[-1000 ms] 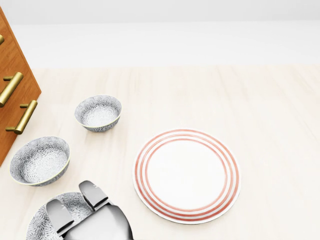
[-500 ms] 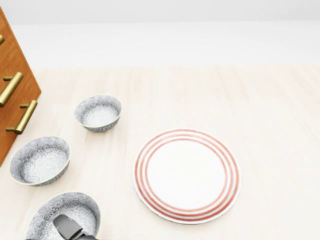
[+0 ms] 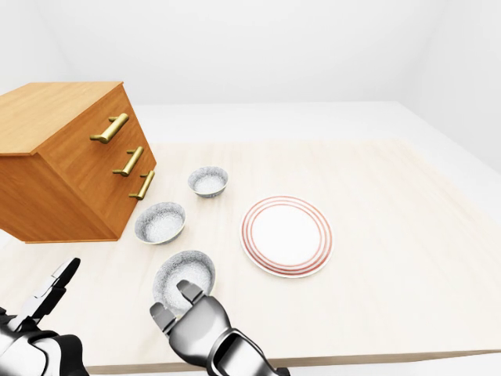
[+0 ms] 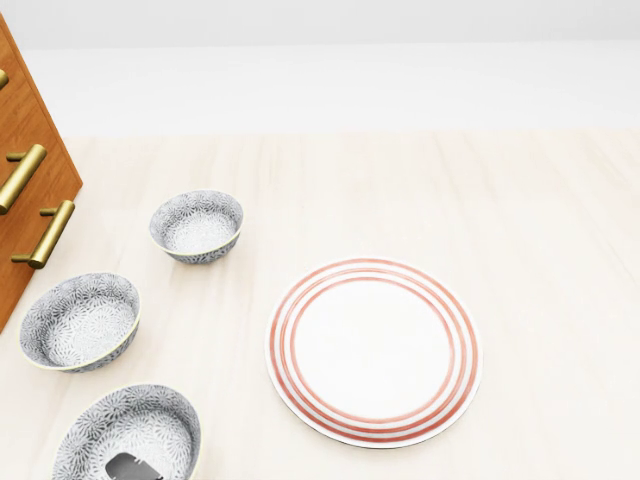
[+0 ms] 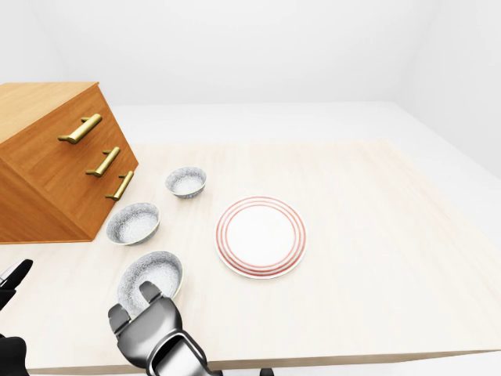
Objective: Put the bowl at the front on the plate.
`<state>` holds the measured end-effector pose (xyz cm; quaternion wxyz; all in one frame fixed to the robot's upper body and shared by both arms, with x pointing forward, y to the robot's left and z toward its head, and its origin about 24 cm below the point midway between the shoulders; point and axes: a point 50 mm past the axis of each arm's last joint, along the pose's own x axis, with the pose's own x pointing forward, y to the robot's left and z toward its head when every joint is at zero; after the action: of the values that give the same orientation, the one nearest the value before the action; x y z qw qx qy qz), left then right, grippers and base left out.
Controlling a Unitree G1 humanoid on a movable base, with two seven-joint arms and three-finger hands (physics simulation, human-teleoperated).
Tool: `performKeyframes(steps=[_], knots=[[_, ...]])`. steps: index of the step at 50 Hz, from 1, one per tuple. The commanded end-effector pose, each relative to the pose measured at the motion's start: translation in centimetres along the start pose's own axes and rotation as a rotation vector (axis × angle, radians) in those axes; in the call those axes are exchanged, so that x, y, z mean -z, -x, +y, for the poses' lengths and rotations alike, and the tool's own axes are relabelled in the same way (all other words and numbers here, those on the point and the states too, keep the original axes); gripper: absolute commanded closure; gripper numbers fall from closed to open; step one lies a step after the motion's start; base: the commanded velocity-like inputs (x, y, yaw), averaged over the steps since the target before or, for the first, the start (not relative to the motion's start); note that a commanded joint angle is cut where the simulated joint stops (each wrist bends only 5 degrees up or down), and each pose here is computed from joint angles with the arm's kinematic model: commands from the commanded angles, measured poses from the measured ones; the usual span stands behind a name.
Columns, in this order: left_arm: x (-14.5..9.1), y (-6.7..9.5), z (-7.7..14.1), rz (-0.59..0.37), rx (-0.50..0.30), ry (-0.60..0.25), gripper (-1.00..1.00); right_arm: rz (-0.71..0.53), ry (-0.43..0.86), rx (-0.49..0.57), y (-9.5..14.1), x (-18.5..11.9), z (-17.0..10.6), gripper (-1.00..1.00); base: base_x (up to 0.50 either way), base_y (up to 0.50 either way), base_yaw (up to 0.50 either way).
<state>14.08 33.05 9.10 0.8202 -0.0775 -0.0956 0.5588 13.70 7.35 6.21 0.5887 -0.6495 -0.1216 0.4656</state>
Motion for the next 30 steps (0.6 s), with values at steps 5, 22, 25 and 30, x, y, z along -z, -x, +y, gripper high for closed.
performKeyframes(steps=[5, 22, 25, 30], knots=[[0.0, 0.0, 0.0, 0.0, 0.0, 0.0, -1.0, -0.003, 0.001, -0.006, 0.0, -0.1, 0.1, -1.0, 0.0, 0.0, 0.0], [-0.4, 0.1, 0.1, -0.016, -0.003, 0.007, -1.0, 0.049, -0.024, -0.068, -1.1, 1.5, 1.2, -1.0, 0.0, 0.0, 0.0], [-0.2, 0.0, 0.0, -0.007, -0.003, 0.002, -1.0, 0.055, -0.029, -0.066, -1.2, 1.7, 1.0, -1.0, 0.0, 0.0, 0.0], [-0.2, 0.1, 0.1, -0.007, -0.002, 0.004, -1.0, 0.061, -0.036, -0.056, -1.3, 2.0, 0.6, -1.0, 0.0, 0.0, 0.0]])
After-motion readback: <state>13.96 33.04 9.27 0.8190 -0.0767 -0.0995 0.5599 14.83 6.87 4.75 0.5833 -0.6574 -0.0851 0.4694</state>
